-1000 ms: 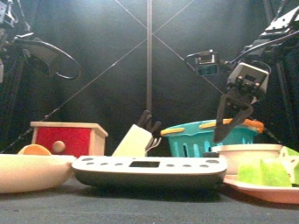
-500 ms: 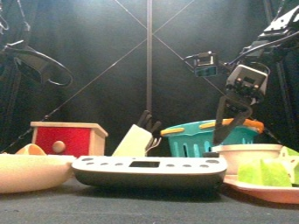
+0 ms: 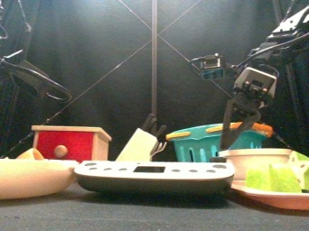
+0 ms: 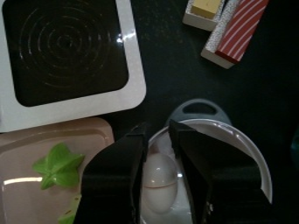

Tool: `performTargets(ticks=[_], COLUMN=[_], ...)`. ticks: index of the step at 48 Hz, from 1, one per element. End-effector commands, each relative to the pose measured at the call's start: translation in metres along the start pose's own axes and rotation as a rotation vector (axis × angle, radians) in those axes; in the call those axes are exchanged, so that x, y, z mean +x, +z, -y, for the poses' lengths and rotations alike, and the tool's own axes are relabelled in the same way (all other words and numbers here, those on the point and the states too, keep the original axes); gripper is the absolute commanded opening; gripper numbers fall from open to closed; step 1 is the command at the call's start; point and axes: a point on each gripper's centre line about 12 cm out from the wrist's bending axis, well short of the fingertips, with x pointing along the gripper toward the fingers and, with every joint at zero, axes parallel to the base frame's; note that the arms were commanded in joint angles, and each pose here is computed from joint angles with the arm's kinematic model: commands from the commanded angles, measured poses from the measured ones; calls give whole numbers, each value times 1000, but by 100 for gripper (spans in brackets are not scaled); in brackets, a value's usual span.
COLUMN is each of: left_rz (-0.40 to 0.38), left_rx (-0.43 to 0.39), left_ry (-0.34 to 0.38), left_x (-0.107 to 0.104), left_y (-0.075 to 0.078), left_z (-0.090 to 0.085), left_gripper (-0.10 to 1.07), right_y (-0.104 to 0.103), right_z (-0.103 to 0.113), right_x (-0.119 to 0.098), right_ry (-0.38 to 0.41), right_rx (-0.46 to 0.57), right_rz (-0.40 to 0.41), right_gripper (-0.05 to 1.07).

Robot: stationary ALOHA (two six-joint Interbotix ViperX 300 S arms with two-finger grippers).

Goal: Grab pot lid

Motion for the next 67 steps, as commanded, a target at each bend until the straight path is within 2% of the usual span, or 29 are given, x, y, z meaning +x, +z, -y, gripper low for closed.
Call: performTargets(ticks=[1,12,30,38,53,61,67], left_rz=[8,2,6,36,29,45,76], left_rx=[2,1,1,12,17,14,16], left_ry=[-10,-1,-7,-32,-12,-35,-73], left_x=[-1,1,0,-13,-26,-32,-48], left_y=[1,0,1,9,8,10,16], left_z=[2,0,2,10,9,11,18], left_gripper=[76,74,58,54,54,54,54], right_y=[11,11,12,12,12,12,12], right_z=[-2,-2,-1,-1,-1,-1,-1], right_x=[-5,-5,-5,-5,-5,-5,-5], right_ry=[13,13,11,11,9,11,10], right_rx=[6,6,9,8,8,7,11], right_rz=[36,36,36,38,37,38,36], right_gripper=[68,68,68,68,68,68,68])
